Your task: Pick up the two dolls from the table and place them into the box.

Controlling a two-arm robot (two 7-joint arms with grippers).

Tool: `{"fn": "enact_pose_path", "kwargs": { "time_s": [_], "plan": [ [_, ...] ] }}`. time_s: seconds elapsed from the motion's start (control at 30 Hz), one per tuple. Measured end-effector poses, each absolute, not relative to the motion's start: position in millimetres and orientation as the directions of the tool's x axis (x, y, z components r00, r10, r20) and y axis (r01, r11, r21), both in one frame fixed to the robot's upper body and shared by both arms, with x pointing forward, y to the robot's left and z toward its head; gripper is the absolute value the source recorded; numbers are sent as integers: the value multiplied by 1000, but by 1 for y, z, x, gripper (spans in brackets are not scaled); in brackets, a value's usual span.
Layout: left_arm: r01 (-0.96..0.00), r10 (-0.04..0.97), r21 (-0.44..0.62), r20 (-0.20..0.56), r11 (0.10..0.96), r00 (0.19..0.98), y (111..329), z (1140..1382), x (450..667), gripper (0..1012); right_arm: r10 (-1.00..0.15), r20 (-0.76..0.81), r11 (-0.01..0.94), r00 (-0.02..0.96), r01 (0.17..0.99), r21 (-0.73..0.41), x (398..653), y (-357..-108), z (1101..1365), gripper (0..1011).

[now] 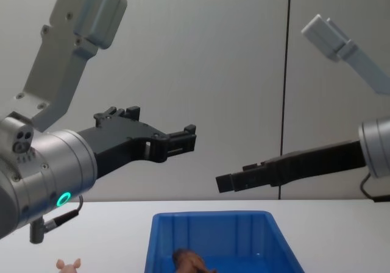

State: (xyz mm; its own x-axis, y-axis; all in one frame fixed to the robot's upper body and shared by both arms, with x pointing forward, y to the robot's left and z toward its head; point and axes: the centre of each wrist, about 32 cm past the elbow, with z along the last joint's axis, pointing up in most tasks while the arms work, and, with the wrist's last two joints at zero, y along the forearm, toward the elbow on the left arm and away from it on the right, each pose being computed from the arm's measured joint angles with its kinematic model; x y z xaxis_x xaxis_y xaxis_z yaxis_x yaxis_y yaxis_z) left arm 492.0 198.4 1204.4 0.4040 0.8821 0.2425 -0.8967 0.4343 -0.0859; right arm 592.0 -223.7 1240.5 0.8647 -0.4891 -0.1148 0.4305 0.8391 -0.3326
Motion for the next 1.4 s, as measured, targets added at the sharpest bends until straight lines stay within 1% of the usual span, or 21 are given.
{"fn": "enact_pose_path", "kwargs": {
  "time_s": [0.07, 0.1, 0.5, 0.77, 0.83, 1.1, 1.13, 1.4],
  "plan": [
    [-897, 882, -86, 243, 434, 404, 198, 1204, 492, 1001, -495, -109, 836, 862, 439, -329, 592, -225, 1241, 954],
    [-897, 882, -86, 242, 434, 404, 198, 1204, 492, 1001, -502, -103, 833, 859, 448, -326, 591, -226, 1242, 998],
    [-897, 882, -86, 242, 434, 404, 198, 1204, 492, 1001, -595, -65, 785, 801, 562, -262, 579, -245, 1245, 1001],
    [-897, 882, -86, 242, 434, 404, 198, 1204, 492, 1001, -688, -50, 718, 724, 669, -193, 563, -262, 1244, 1001],
    [-897, 882, -86, 243, 434, 404, 198, 1204, 492, 1001, -695, -49, 712, 717, 677, -188, 562, -262, 1244, 1001],
    [-897, 882, -86, 242, 434, 404, 198, 1204, 492, 1001, -788, -24, 613, 616, 780, -121, 541, -278, 1242, 1001],
    [-897, 882, -86, 242, 434, 404, 198, 1204, 492, 1001, -788, -24, 613, 616, 780, -121, 541, -278, 1242, 1001],
    [-897, 882, -86, 242, 434, 404, 198, 1204, 492, 1001, -863, 0, 503, 504, 862, -62, 521, -290, 1239, 1001]
  ]
}}
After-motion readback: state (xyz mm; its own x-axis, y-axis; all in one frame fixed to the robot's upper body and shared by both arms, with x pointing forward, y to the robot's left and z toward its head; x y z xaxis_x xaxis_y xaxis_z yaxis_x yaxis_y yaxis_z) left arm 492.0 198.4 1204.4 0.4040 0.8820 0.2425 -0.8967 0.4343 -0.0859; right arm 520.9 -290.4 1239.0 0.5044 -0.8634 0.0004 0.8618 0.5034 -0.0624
